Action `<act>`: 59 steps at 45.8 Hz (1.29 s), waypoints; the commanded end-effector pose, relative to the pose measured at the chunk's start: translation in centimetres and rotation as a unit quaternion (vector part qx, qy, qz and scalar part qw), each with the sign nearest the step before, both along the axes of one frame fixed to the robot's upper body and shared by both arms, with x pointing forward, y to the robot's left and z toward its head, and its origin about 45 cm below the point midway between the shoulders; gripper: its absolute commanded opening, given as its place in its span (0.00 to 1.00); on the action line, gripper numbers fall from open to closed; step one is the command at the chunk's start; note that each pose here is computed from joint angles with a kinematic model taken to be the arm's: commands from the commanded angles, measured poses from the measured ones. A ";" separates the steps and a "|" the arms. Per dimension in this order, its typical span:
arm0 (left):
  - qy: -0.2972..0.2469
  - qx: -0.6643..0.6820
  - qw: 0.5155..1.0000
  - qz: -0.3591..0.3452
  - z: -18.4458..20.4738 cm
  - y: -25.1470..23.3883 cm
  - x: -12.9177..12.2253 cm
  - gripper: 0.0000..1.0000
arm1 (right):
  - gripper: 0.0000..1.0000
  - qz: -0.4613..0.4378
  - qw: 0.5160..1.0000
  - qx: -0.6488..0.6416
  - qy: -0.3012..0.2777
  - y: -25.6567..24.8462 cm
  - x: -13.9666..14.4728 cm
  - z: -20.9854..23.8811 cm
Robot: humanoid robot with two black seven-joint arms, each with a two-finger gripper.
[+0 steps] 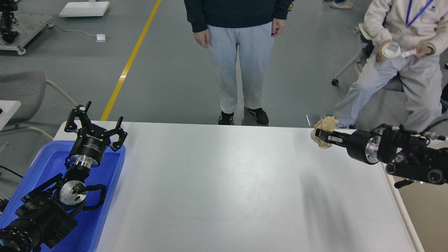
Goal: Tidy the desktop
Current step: 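Carry the beige object with the right gripper over the white bin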
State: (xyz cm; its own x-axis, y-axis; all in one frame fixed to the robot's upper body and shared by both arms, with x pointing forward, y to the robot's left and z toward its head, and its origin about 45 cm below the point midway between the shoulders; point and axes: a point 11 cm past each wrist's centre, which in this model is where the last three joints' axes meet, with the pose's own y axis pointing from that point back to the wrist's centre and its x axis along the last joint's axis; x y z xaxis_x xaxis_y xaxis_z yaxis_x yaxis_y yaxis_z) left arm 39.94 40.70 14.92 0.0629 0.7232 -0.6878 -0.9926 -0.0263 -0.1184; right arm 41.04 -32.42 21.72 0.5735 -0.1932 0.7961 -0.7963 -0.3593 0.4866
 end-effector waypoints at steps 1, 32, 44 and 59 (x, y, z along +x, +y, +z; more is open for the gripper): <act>0.000 0.000 1.000 0.000 0.0 0.0 0.0 1.00 | 0.00 0.025 1.000 0.001 -0.004 -0.2 -0.3 6.0; 0.000 0.000 1.000 0.000 0.0 0.0 0.0 1.00 | 0.00 -0.061 0.997 0.004 -0.038 -7.9 -2.5 8.6; 0.000 0.000 1.000 0.000 0.0 0.0 0.0 1.00 | 0.00 -0.247 0.963 0.082 -0.063 -17.4 -7.3 6.6; 0.000 0.000 1.000 0.000 0.0 0.0 0.0 1.00 | 0.00 -0.432 0.890 0.132 -0.051 -23.4 -11.5 0.4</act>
State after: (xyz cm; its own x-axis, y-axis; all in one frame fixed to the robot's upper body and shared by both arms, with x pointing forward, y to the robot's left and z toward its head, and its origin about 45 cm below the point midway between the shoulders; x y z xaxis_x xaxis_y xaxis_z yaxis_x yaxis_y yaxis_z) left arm 39.94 40.72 14.92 0.0620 0.7237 -0.6873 -0.9927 -0.0269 -0.1179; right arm 32.96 -51.10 25.83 0.2234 -0.6186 0.7533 -0.9284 0.1002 0.3577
